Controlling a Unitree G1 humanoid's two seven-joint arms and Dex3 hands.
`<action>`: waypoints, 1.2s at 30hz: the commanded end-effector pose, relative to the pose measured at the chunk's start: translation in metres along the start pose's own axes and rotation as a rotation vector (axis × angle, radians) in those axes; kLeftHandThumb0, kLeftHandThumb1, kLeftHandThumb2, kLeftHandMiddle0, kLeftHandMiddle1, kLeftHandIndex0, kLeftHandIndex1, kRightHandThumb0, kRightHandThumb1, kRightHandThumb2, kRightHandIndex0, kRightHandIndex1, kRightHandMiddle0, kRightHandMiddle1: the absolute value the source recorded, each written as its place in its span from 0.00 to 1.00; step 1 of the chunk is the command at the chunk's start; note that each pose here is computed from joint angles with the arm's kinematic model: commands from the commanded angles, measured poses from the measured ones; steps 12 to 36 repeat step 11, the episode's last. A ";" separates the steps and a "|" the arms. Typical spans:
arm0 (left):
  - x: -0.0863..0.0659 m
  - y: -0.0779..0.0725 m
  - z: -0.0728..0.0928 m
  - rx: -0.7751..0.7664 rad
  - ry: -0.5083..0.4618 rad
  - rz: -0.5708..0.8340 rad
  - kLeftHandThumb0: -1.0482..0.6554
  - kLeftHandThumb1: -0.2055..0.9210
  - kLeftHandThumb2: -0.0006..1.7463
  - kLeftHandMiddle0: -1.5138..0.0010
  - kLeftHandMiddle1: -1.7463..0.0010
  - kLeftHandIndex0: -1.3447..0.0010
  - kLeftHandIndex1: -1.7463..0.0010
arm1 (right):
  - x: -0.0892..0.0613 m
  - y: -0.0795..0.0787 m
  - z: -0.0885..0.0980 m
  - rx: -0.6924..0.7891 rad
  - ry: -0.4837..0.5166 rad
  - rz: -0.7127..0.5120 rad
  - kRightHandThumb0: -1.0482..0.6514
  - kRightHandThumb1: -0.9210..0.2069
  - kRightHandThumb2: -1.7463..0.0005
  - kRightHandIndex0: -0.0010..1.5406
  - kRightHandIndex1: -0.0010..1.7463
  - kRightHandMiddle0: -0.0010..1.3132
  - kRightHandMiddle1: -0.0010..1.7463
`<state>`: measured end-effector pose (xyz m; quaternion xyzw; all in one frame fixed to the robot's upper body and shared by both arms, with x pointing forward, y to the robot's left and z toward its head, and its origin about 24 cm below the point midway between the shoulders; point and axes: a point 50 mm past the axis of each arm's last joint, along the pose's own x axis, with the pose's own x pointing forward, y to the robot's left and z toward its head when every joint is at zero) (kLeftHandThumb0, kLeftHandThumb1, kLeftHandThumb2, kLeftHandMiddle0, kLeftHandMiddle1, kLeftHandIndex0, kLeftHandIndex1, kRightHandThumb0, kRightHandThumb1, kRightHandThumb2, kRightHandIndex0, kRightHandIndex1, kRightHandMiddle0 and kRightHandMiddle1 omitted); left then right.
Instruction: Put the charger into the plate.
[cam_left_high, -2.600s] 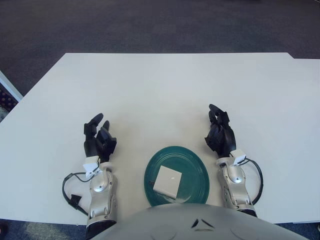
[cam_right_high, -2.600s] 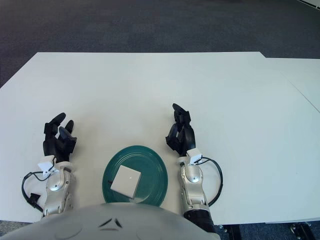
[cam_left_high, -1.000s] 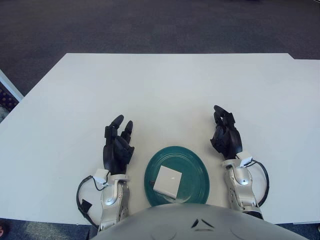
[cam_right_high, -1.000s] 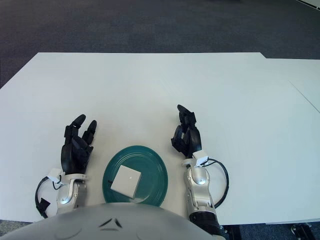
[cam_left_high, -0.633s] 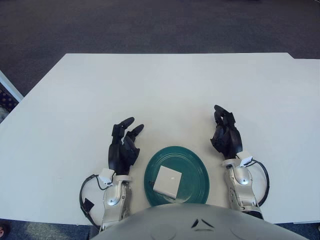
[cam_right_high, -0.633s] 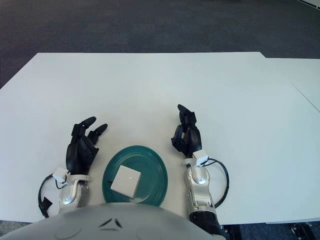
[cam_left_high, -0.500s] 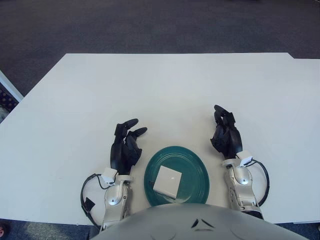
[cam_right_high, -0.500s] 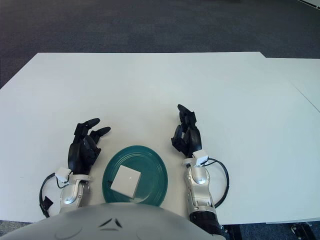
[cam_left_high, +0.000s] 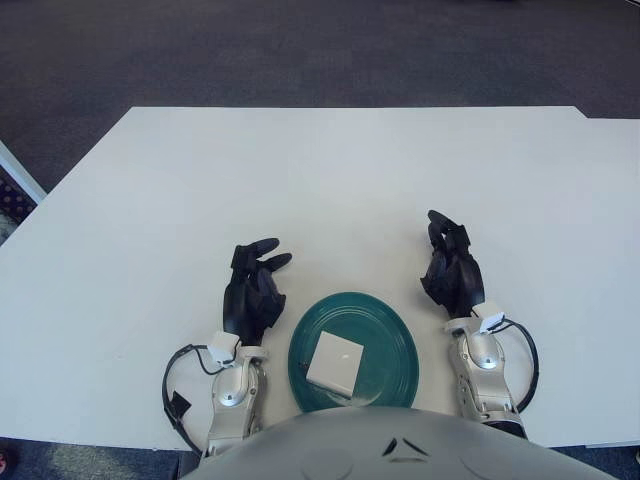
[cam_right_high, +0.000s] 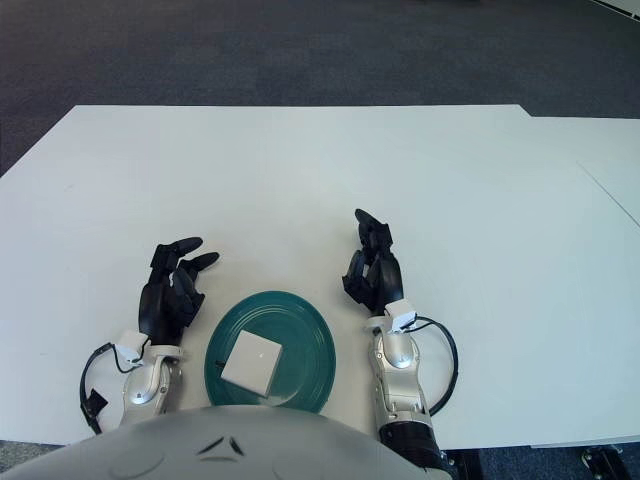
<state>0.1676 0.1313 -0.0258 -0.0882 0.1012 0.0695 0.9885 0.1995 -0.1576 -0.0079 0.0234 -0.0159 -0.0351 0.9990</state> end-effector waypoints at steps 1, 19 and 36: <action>-0.008 0.008 -0.041 0.028 0.246 0.010 0.07 1.00 0.51 0.78 0.91 0.99 0.51 | -0.038 -0.016 -0.056 0.012 0.365 -0.087 0.18 0.00 0.50 0.09 0.00 0.00 0.40; 0.004 0.013 -0.044 0.010 0.238 -0.097 0.07 1.00 0.52 0.69 0.61 0.90 0.40 | -0.032 -0.020 -0.051 -0.154 0.311 -0.014 0.18 0.00 0.54 0.10 0.00 0.00 0.38; 0.004 0.013 -0.044 0.010 0.238 -0.097 0.07 1.00 0.52 0.69 0.61 0.90 0.40 | -0.032 -0.020 -0.051 -0.154 0.311 -0.014 0.18 0.00 0.54 0.10 0.00 0.00 0.38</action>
